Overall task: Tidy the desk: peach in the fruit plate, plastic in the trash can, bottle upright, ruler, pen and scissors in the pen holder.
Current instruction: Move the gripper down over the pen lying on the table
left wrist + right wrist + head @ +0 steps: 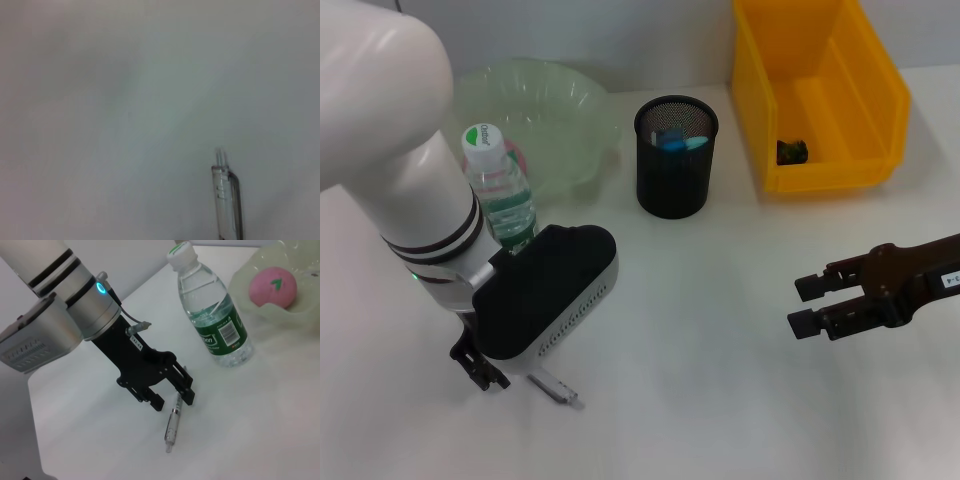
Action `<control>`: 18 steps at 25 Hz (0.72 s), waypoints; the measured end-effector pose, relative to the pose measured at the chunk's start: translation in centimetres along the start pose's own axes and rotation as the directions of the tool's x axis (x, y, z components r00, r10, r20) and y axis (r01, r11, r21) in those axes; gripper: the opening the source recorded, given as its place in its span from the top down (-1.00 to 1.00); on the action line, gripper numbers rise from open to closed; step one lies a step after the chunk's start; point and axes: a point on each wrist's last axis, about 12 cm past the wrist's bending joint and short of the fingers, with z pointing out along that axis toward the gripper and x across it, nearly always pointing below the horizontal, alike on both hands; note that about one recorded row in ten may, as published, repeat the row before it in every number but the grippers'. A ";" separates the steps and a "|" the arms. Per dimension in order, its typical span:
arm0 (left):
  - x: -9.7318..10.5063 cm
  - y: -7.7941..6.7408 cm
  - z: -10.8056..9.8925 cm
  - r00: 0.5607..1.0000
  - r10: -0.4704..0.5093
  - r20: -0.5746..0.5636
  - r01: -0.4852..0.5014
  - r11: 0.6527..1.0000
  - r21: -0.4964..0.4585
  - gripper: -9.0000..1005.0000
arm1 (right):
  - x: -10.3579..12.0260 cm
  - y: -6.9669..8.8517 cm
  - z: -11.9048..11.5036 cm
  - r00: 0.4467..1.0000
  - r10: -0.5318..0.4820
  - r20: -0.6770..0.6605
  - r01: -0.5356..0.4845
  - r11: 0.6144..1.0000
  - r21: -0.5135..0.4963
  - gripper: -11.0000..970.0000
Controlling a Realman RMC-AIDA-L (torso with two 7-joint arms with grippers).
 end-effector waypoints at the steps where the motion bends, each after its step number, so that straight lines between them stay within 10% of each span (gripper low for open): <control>1: 0.0 0.0 0.0 1.000 0.000 0.000 0.000 1.000 0.000 -0.42 | 0.0 0.0 0.1 1.000 -0.002 0.001 0.002 1.000 0.000 -0.52; 18: 0.3 -0.2 0.5 1.000 0.003 -0.031 -0.003 1.000 0.023 -0.35 | -0.8 -0.2 0.8 1.000 -0.022 0.012 0.022 1.000 0.011 -0.52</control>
